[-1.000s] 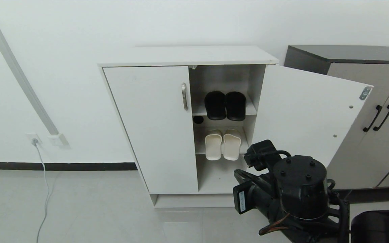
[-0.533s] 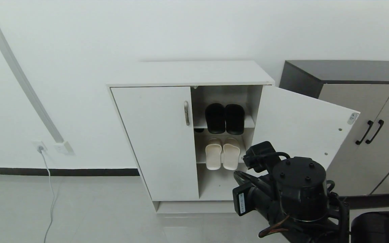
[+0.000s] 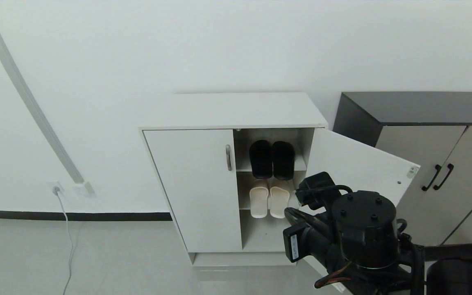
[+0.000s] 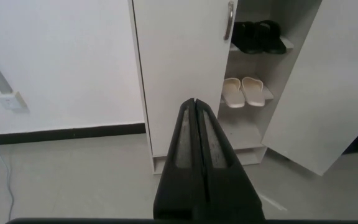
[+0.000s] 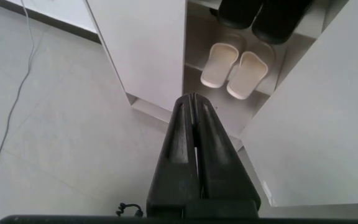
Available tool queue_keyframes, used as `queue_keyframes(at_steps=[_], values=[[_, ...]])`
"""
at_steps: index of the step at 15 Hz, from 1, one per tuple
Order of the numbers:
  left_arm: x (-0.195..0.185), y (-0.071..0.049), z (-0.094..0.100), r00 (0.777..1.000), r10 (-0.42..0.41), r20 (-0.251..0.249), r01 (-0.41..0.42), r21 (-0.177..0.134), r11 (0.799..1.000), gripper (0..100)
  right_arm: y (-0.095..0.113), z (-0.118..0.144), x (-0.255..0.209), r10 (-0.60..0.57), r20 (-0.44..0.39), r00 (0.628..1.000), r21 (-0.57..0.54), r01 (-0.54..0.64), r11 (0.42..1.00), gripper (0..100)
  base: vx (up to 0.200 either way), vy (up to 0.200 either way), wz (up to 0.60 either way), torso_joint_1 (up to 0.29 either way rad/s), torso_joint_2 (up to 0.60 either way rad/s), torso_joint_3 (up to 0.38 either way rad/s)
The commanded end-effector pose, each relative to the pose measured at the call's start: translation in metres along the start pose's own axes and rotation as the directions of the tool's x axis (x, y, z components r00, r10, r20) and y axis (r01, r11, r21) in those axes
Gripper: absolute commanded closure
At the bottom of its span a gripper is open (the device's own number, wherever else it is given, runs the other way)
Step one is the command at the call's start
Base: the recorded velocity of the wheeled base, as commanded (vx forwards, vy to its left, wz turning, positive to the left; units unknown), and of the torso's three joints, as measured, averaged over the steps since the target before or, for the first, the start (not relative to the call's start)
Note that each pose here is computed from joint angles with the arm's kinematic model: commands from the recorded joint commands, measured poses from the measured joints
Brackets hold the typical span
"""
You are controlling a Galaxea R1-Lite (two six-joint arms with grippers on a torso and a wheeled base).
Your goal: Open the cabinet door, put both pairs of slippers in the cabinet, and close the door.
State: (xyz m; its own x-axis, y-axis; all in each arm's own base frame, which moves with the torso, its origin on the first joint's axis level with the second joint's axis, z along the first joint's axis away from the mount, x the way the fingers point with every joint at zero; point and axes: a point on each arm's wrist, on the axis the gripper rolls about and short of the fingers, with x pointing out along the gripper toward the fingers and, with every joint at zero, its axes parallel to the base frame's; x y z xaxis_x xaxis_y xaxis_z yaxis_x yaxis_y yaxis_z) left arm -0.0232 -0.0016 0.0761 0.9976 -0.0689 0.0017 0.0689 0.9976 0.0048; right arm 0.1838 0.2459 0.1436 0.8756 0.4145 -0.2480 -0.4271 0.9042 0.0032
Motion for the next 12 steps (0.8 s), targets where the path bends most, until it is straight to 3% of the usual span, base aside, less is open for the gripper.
queue_keyframes(at_steps=[1,12], values=[[0.0001,0.0000,0.0000,1.000,0.000,-0.002,0.000,0.000,1.000,100,0.0001,-0.0001,-0.0001,0.000,0.000,1.000,-0.001,0.000,1.000,100,0.000,0.000,0.00,0.207,-0.52,-0.305],[0.0001,0.0000,0.0000,1.000,0.000,-0.002,0.000,0.000,1.000,100,-0.0020,0.0002,0.0009,-0.007,0.000,1.000,0.001,0.007,1.000,100,0.000,0.000,0.00,0.240,-0.56,-0.316]])
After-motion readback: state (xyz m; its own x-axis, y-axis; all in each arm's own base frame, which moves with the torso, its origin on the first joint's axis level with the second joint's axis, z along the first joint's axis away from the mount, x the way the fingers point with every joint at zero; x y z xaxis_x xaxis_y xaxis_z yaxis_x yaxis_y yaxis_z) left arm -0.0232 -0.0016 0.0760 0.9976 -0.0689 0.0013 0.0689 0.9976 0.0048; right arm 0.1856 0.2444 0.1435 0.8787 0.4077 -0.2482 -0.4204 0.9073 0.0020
